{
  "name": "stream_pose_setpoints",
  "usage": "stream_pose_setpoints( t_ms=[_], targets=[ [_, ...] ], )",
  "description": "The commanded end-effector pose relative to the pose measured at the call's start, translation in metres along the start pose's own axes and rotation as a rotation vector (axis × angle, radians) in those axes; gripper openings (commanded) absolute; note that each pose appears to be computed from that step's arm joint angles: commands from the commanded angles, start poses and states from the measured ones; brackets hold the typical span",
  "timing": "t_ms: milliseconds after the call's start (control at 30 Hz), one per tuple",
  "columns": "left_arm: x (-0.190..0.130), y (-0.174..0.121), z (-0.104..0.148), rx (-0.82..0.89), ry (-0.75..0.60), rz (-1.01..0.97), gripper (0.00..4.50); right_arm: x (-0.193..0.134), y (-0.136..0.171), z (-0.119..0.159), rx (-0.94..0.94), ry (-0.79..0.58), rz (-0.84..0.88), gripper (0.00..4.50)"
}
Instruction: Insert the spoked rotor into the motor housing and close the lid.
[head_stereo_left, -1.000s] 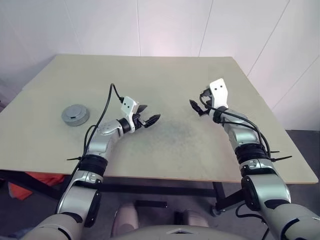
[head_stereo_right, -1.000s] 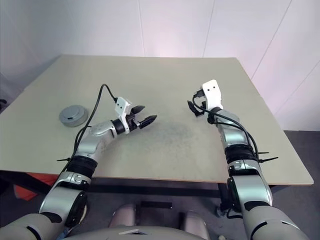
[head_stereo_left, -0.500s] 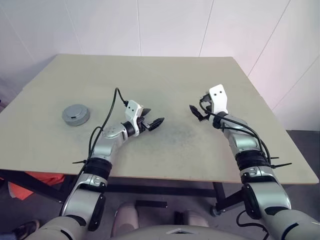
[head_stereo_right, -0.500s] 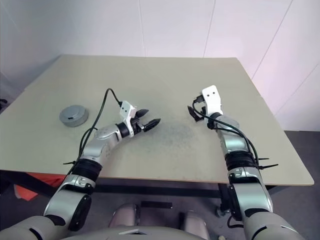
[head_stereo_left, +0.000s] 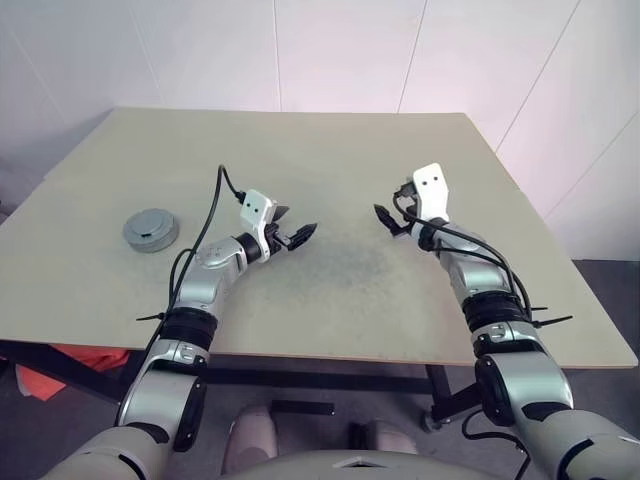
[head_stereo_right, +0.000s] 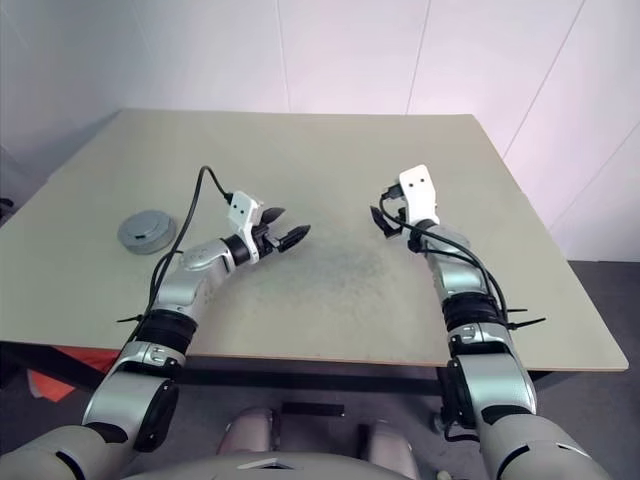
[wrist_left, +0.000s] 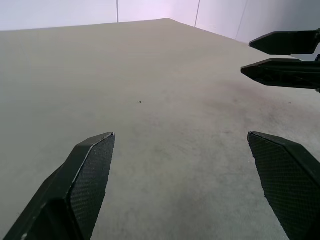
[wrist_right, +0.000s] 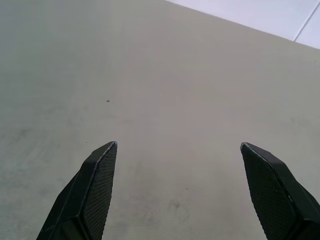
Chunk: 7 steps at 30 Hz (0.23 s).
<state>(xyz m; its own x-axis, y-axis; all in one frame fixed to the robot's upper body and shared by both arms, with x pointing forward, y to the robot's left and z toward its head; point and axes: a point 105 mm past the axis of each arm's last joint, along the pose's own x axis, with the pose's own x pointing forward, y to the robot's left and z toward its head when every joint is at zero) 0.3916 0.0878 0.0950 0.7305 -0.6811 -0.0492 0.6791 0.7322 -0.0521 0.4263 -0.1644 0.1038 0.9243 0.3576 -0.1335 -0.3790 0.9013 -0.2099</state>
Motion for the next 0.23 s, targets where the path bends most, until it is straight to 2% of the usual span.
stream_pose_setpoints(
  t_ms=[33, 233],
  targets=[
    [0.0018, 0.0075, 0.0203, 0.038, -0.06, 0.019, 4.49, 0.0038, -0.0035, 0.0226, -0.027, -0.071, -0.016, 4.45],
    [0.0048, 0.0088, 0.022, 0.05, -0.057, 0.014, 4.49, -0.0002, -0.0068, 0.0193, -0.03, -0.069, -0.023, 4.45]
  ],
)
